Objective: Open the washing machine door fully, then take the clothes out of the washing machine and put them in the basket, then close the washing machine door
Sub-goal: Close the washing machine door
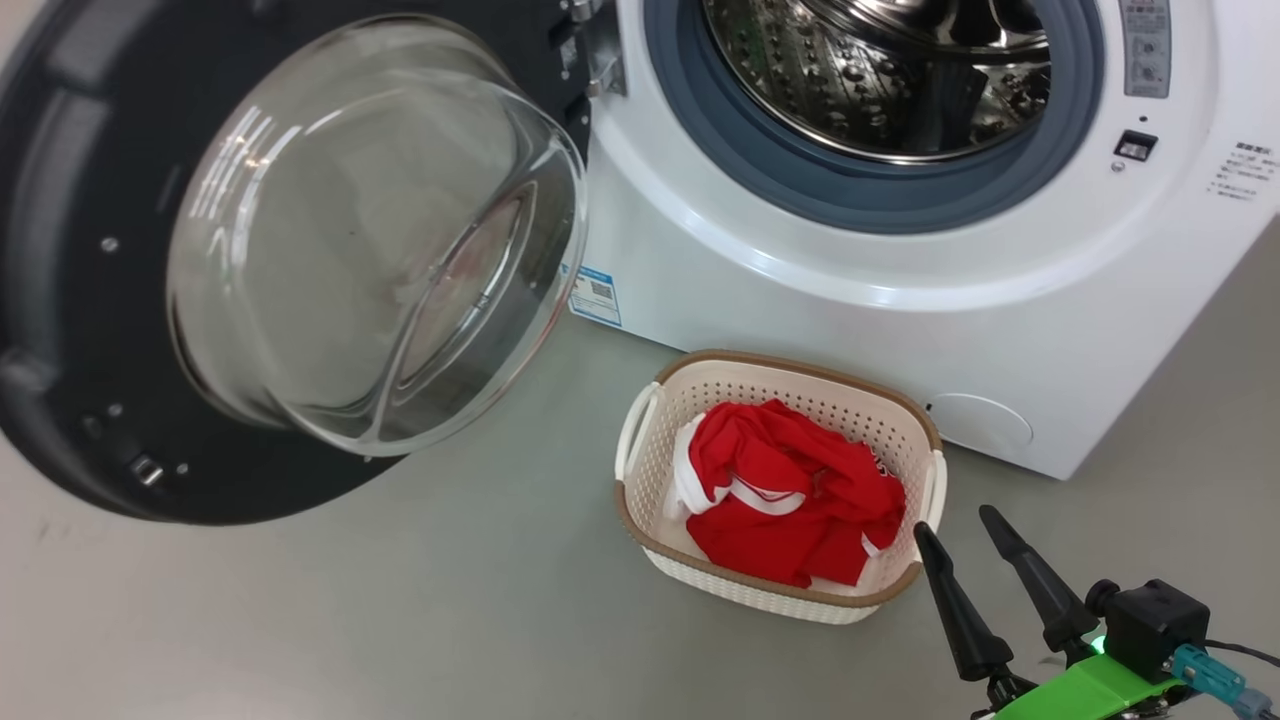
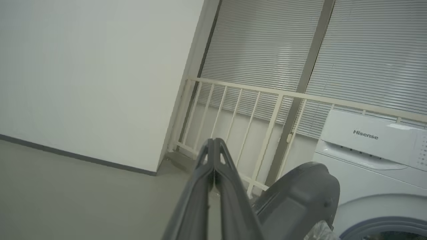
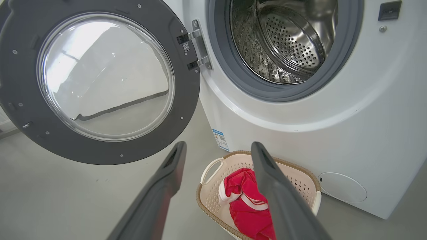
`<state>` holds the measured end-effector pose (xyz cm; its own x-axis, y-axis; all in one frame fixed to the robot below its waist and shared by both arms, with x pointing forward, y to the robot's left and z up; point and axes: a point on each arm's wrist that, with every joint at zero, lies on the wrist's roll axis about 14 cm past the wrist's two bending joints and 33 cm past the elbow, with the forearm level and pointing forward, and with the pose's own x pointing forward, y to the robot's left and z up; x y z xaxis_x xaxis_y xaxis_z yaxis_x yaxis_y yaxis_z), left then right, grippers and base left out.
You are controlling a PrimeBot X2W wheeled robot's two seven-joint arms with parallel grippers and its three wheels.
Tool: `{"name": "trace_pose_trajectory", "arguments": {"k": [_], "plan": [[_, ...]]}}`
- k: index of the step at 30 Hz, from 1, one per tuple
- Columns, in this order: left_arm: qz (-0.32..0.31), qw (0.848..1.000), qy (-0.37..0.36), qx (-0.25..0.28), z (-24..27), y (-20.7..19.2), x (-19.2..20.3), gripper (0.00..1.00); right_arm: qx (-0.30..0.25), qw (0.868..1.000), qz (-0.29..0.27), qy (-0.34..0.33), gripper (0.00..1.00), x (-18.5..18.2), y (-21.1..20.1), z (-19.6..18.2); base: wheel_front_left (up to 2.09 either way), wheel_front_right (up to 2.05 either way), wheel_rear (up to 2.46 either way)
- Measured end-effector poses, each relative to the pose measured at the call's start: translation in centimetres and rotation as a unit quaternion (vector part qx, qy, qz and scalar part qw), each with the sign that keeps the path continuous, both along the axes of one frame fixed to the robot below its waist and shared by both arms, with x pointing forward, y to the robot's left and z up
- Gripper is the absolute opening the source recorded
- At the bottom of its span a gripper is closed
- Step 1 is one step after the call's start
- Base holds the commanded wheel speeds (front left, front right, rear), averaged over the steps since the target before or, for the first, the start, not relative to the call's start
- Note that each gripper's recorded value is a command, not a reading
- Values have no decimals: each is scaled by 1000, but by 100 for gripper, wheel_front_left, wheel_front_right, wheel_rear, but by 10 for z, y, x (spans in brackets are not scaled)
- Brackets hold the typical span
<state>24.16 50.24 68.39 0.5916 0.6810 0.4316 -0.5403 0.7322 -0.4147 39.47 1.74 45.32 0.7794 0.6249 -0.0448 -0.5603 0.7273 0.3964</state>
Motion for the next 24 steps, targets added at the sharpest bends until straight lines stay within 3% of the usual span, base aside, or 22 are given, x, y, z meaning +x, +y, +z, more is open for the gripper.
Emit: {"name": "trace_pose_trajectory", "arguments": {"k": [3,5,6,7,13,18,24], "plan": [[-18,994,60,-86,-38,23,13,0,-1,1000,-13,5,100,3,-8,-4,0,0,0],[-22,992,65,-107,-46,27,15,0,-2,1000,-15,5,100,3,-10,-4,0,0,0],[-34,984,83,-154,-66,30,20,0,-2,1000,-19,7,100,4,-13,-6,0,0,0],[-34,984,83,-154,-66,30,20,0,-2,1000,-19,7,100,4,-13,-6,0,0,0],[-126,946,131,-270,-104,11,51,0,-6,1000,-26,12,100,6,-20,-11,0,0,0],[-166,925,153,-304,-112,2,58,0,-8,999,-29,15,100,7,-23,-14,0,0,0],[-217,908,180,-310,-111,-14,56,0,-7,999,-29,12,100,8,-22,-12,0,0,0]]}}
